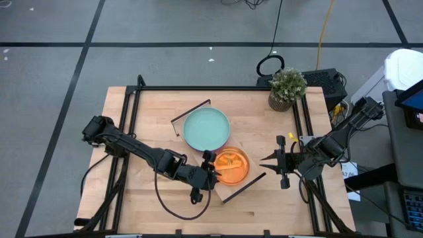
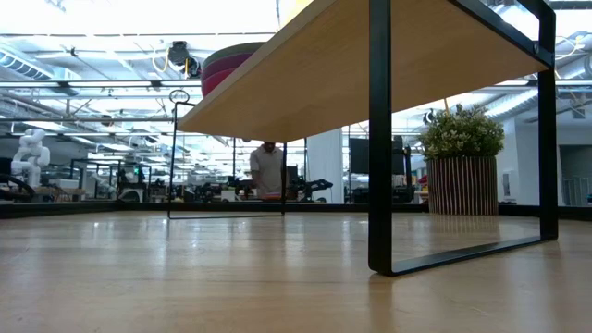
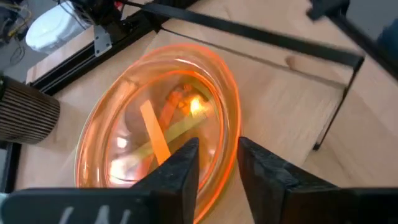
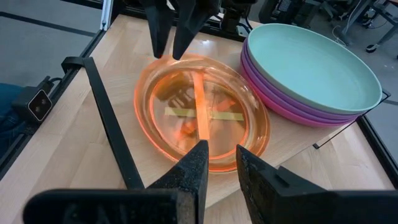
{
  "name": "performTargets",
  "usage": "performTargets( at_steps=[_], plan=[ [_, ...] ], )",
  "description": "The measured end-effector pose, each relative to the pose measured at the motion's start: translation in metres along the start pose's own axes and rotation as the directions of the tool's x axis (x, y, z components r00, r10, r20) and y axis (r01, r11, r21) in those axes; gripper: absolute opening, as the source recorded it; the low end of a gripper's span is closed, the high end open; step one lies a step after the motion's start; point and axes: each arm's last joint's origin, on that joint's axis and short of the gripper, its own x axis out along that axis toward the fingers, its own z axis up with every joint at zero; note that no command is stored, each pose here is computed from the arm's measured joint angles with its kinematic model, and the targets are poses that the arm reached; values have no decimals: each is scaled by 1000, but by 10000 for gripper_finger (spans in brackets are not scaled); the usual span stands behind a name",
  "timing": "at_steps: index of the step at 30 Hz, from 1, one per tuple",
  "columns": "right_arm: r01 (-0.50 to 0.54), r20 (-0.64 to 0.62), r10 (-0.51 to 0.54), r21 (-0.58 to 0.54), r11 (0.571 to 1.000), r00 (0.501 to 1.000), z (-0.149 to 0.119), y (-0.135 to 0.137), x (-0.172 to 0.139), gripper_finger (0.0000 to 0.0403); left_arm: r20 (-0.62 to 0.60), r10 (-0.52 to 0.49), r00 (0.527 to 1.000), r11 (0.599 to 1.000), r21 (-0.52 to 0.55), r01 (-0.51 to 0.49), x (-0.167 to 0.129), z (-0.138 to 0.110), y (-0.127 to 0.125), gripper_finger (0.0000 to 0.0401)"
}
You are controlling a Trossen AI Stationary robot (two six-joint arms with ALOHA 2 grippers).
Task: Place and stack plates onto a shelf
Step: Stack the orange plate on top of the green plate on the shelf, then return to Home Position
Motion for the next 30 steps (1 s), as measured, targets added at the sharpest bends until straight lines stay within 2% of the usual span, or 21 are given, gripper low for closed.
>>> performTargets(
  at_steps=[3,8,12,15,20,23,26,30],
  plan=[
    [0,0,0,-1,1000,1000,0,0,0,68,26,6,1000,996,-92,-3,-3,3,0,130],
    [1,-2,-1,-9,1000,1000,0,0,0,68,70,11,997,988,-155,0,-21,10,1,136],
    [0,2,0,-14,1000,1000,-2,1,2,68,87,92,992,973,-221,-71,-39,14,5,136],
    [-3,26,5,-57,998,1000,-7,4,7,68,93,138,986,959,-261,-109,-53,15,10,136],
    [28,90,-17,-122,992,996,-13,7,15,68,138,155,978,962,-245,-118,-70,19,18,136],
    [55,93,-42,-142,988,995,-18,6,16,68,117,163,980,965,-225,-134,-77,15,26,136],
    [70,98,-56,-143,987,994,-20,0,14,63,83,173,981,963,-224,-150,-81,10,34,136],
    [83,144,-68,-103,991,987,-19,-12,4,34,58,170,984,963,-224,-153,-88,3,39,136]
  ],
)
